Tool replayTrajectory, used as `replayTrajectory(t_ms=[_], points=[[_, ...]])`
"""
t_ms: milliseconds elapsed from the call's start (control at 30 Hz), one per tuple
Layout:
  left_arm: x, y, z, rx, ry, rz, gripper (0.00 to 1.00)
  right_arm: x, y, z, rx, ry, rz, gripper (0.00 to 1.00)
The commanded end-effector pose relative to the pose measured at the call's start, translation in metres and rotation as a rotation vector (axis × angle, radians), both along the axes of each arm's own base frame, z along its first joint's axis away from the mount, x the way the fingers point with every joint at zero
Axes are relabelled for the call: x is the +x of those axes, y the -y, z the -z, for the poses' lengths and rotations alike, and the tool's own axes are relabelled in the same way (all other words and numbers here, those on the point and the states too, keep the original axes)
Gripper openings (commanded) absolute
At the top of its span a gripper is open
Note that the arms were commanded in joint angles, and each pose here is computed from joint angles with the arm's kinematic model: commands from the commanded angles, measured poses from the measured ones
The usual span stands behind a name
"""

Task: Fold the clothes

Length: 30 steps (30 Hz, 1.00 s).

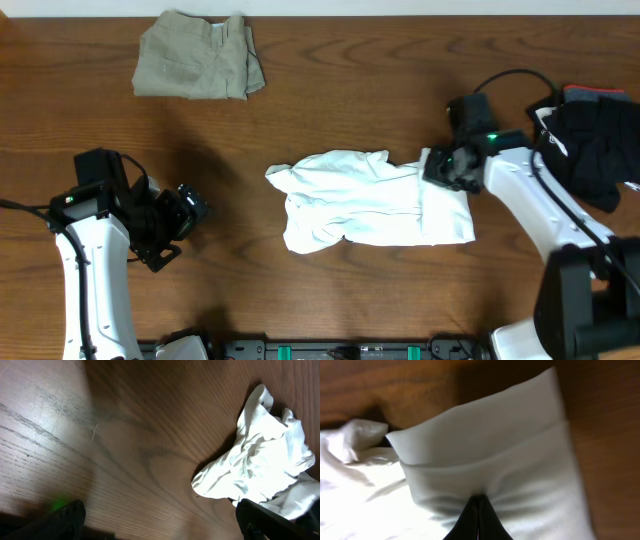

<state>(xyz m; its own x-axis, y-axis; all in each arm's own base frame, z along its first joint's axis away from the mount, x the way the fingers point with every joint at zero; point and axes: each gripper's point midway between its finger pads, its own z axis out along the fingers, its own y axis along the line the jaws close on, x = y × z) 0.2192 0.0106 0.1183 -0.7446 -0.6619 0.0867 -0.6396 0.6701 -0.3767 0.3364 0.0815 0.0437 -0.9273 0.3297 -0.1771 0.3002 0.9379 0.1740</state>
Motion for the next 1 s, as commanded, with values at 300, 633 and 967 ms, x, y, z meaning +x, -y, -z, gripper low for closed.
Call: replayTrajectory(t_ms=[300, 633, 967], points=[[-0.002, 0.003, 0.002, -0.01, -0.001, 0.016, 0.98, -0.016, -0.03, 0.05, 0.076, -0.124, -0.017, 0.01], [-0.002, 0.003, 0.002, -0.01, 0.0, 0.016, 0.98, -0.014, -0.035, -0.065, 0.16, 0.152, -0.085, 0.05], [-0.002, 0.003, 0.002, -0.01, 0.0, 0.015, 0.98, -0.065, -0.008, -0.048, 0.055, 0.006, -0.03, 0.05]])
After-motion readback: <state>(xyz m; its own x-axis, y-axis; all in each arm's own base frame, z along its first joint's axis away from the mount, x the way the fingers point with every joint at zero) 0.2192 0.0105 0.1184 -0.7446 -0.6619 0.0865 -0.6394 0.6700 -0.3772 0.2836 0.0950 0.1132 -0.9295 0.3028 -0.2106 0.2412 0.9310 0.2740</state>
